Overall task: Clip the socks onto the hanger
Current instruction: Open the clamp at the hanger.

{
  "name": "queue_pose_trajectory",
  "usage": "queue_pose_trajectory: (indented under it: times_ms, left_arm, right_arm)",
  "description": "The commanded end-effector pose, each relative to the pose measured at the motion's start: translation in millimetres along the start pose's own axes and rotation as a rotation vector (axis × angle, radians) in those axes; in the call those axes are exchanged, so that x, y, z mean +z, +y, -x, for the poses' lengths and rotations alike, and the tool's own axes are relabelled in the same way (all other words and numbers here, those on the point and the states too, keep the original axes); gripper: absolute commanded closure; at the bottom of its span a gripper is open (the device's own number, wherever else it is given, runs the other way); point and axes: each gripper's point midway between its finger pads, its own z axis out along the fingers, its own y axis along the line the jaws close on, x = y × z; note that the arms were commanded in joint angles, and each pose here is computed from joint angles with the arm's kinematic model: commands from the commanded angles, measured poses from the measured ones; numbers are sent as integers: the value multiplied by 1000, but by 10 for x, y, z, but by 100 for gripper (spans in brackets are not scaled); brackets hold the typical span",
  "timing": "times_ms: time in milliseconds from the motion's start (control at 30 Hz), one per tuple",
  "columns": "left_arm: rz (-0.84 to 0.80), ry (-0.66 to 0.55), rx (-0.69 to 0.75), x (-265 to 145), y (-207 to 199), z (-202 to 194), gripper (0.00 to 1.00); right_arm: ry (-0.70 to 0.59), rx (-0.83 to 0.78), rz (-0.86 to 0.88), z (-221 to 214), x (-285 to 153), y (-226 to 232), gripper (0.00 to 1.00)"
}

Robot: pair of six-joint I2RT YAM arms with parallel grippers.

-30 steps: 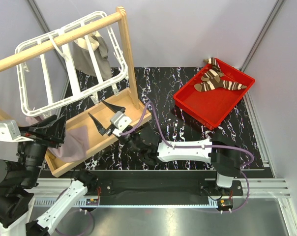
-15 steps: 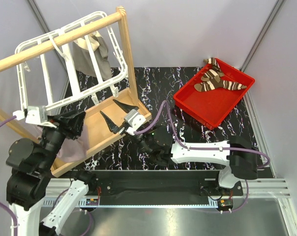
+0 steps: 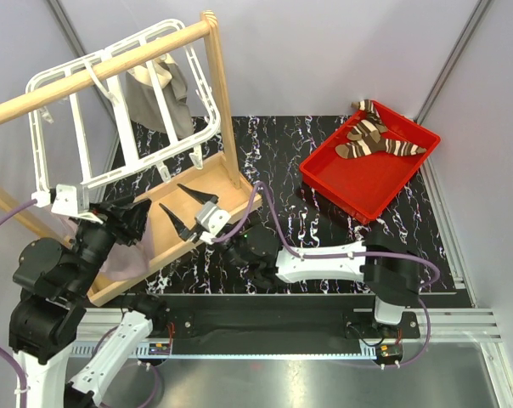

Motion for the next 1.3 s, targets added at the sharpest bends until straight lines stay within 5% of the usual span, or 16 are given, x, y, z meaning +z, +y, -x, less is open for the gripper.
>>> queue_pose_trajectory:
  times_ms: [0,1267]
  left_arm:
    - [29,-28,25,-75,68,39,52]
    - [-45,-67,-37,-139,-131,293,52]
  right_arm:
    - [-160,20,-92,437,169,-191,39]
    - [-211,143,-114,293,390,-338,47]
